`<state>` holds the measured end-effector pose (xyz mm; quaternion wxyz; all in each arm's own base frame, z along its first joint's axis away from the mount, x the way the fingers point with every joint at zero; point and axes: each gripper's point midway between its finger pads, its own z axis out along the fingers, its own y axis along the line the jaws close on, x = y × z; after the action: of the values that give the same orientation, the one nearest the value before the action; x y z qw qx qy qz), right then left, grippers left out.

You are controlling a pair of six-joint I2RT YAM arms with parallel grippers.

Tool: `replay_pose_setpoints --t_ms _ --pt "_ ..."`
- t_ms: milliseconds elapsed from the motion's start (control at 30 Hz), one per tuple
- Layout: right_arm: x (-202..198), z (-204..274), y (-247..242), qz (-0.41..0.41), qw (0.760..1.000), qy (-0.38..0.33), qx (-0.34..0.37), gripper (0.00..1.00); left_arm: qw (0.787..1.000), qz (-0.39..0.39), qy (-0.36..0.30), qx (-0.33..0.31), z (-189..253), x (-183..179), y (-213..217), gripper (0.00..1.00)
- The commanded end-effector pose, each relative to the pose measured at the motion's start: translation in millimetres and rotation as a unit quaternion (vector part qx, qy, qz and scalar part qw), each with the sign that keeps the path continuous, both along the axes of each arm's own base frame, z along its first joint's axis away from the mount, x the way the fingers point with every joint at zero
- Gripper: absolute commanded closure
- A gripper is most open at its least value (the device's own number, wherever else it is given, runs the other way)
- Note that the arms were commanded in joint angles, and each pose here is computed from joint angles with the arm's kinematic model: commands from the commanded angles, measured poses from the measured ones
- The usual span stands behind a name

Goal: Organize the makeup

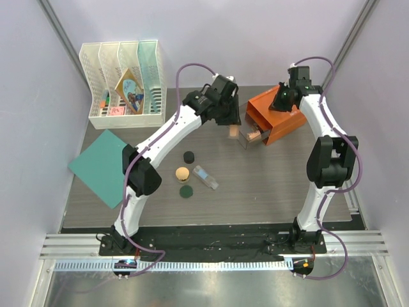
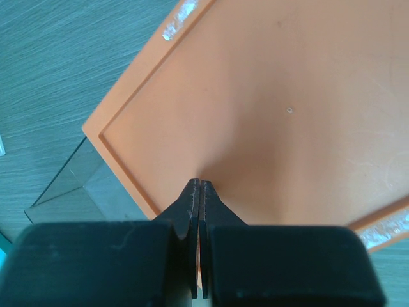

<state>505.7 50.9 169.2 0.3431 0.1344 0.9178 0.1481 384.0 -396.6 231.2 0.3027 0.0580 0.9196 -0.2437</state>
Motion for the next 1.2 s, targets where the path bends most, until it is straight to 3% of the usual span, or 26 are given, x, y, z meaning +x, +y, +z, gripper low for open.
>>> replay_pose_setpoints --t_ms 0,267,700,967,1167 --pt "-19 -13 -13 -0.017 0.998 0.051 -0.033 0.99 0.993 -0.034 -0.049 -0.104 53 11 -37 1.00" --pt "-23 -16 -47 -0.059 0.995 0.055 -0.060 0.99 0.986 -0.042 -0.053 -0.150 49 27 -58 1.00" --pt "-60 -86 -50 -0.055 0.986 0.141 -0.072 0.99 0.985 -0.028 -0.039 -0.168 16 61 -62 0.97" --pt "-64 -102 -46 -0.053 0.984 0.157 -0.063 0.99 0.980 -0.046 -0.027 -0.193 5 66 -73 0.82" --pt "-63 -119 -42 -0.050 0.982 0.175 -0.049 0.99 0.974 -0.054 -0.010 -0.221 3 68 -79 0.61"
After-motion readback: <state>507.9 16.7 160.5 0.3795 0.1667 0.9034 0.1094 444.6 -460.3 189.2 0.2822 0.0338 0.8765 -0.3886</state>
